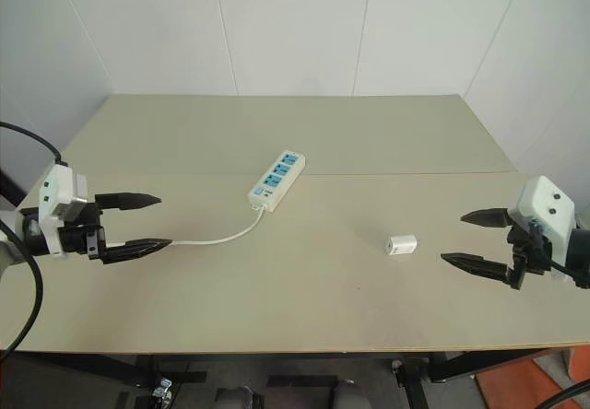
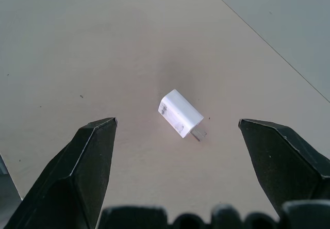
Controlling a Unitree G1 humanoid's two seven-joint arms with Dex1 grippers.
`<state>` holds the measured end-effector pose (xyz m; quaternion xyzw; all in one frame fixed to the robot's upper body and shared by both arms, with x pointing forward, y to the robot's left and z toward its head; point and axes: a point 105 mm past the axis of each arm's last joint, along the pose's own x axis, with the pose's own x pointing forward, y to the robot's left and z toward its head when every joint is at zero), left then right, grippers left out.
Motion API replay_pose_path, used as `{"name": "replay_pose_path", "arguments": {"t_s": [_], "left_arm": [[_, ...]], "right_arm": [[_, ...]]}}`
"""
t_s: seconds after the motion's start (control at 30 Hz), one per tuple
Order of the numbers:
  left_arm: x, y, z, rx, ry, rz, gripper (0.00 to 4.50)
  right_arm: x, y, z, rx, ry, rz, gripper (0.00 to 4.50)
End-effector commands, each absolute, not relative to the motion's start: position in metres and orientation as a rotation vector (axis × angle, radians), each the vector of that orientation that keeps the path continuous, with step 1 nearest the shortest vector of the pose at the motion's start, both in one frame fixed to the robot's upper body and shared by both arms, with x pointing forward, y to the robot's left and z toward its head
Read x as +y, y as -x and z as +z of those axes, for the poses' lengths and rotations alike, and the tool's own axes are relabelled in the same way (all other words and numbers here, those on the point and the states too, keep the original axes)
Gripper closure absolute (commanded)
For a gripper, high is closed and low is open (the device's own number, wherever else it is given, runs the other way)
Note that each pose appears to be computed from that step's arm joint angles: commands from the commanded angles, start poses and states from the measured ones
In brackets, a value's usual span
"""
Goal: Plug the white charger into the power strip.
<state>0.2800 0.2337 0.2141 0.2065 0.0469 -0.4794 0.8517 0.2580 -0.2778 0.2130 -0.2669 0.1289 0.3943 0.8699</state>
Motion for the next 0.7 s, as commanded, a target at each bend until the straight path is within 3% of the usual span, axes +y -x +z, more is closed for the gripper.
{"name": "replay_pose_path", "arguments": {"t_s": [0.03, 0.4, 0.7], "left_arm": [[0.231, -0.281, 0.223, 0.059, -0.448, -1.011, 0.00], [0.226, -0.291, 0.220, 0.029, -0.426, -0.978, 0.00], [0.187, -0.358, 0.203, 0.019, -0.345, -0.689, 0.00]], "right_arm": [[-0.275, -0.255, 0.227, 0.209, 0.575, 0.819, 0.07], [-0.272, -0.256, 0.228, 0.198, 0.570, 0.822, 0.07], [-0.268, -0.260, 0.231, 0.175, 0.577, 0.827, 0.07]]}}
